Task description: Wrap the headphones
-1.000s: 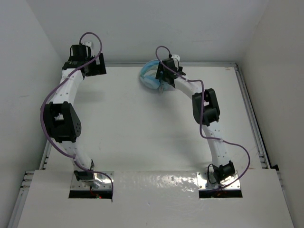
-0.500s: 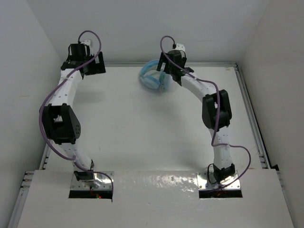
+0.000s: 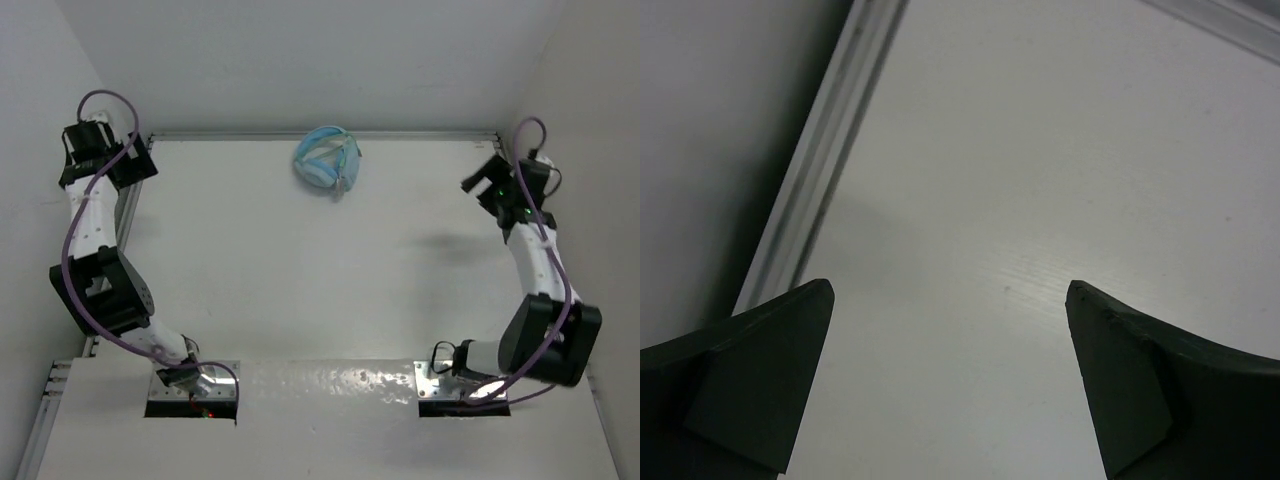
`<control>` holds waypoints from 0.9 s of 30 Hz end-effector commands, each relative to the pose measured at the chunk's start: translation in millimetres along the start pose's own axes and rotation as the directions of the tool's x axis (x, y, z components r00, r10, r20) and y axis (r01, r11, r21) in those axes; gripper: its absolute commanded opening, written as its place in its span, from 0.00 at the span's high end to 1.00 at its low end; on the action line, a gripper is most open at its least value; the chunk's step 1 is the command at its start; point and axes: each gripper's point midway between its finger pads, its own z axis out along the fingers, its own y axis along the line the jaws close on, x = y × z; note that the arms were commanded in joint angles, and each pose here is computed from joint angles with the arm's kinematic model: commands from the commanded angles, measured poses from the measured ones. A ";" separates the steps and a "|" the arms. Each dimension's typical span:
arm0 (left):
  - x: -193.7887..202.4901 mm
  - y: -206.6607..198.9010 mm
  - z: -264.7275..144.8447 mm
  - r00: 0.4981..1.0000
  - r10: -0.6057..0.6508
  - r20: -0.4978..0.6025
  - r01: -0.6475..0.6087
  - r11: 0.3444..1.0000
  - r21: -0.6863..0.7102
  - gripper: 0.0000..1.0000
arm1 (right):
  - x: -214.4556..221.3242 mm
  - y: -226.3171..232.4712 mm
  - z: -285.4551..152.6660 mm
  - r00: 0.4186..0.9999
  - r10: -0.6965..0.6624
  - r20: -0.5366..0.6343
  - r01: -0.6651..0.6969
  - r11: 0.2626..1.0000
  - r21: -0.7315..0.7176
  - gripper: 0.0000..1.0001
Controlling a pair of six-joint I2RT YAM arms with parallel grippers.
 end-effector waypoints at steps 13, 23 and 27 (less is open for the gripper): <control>46.3 31.6 -41.8 1.000 0.016 0.011 -0.016 0.999 -0.040 0.00 | -0.3 -119.8 -106.4 0.942 0.245 0.231 -0.320 0.862 0.393 0.01; 48.5 20.5 -57.6 0.999 0.014 0.046 -0.015 1.000 0.008 0.00 | -11.3 -122.8 -117.4 0.904 0.282 0.321 -0.401 0.820 0.409 0.01; 49.2 17.3 -59.9 0.999 0.013 0.052 -0.014 1.000 0.022 0.00 | -10.8 -122.7 -118.3 0.900 0.284 0.330 -0.406 0.821 0.402 0.01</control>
